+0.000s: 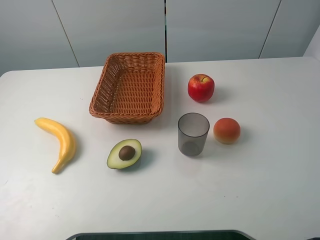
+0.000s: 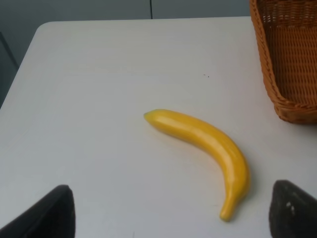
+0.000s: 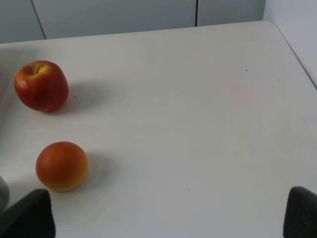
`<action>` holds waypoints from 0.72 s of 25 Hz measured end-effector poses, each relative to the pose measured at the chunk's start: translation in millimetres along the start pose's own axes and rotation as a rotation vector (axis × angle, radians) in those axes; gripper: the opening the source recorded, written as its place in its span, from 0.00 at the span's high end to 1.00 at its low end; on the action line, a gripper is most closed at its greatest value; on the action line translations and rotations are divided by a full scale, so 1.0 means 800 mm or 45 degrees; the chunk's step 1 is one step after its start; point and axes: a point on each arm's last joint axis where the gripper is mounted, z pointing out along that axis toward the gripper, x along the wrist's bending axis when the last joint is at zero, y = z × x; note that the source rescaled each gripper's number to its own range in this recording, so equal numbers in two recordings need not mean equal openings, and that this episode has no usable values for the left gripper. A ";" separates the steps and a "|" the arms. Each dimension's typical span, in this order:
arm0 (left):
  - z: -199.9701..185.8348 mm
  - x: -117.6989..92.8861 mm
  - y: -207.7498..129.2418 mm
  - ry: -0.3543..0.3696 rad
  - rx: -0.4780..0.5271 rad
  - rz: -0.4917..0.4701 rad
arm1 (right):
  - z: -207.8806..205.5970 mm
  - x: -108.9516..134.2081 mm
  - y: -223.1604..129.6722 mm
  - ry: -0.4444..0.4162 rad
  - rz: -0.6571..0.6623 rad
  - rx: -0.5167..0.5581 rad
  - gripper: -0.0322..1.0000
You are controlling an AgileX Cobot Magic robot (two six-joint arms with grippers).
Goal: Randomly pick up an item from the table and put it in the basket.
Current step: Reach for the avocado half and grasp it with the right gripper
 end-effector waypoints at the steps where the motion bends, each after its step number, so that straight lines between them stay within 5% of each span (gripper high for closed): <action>1: 0.000 0.000 0.000 0.000 0.000 0.000 | 0.000 0.000 0.000 0.000 0.000 0.000 0.00; 18: 0.000 0.000 0.000 0.000 0.000 0.000 | 0.000 0.000 0.000 0.000 0.000 0.000 0.00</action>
